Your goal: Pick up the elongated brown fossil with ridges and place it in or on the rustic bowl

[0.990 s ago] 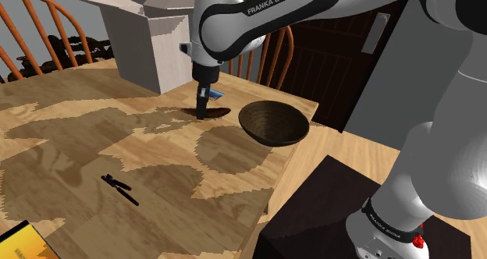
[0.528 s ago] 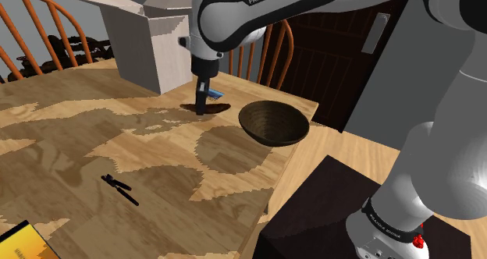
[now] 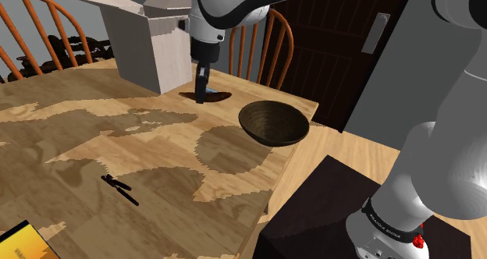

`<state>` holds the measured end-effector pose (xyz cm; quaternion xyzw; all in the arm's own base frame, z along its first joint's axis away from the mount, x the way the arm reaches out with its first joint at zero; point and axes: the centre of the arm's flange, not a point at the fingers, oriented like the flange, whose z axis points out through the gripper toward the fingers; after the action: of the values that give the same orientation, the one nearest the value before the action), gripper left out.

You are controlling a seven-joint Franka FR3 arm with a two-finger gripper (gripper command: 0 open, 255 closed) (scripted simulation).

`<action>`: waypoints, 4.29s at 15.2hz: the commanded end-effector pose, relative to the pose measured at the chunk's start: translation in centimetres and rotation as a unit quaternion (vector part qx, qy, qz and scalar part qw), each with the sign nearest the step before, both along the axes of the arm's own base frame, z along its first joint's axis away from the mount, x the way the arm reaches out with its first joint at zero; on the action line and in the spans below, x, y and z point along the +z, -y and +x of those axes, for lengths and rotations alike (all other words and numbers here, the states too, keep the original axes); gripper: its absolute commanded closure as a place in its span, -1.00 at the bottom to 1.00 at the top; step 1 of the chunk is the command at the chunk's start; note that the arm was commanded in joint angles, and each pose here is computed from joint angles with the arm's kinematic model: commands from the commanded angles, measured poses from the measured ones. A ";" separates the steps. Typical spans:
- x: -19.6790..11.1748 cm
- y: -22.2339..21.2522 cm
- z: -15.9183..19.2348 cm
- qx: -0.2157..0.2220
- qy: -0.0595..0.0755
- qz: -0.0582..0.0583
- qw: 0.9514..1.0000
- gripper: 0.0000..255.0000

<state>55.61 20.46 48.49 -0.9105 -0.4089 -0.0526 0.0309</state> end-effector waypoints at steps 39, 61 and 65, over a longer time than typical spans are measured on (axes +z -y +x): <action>6.6 5.7 -21.5 0.000 0.000 0.000 1.000 1.00; 1.9 5.7 -21.5 0.000 0.000 0.000 1.000 -1.00; 6.8 6.2 -21.8 0.000 0.000 0.000 1.000 -1.00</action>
<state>33.89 14.40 54.04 -0.9105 -0.4089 -0.0532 0.0309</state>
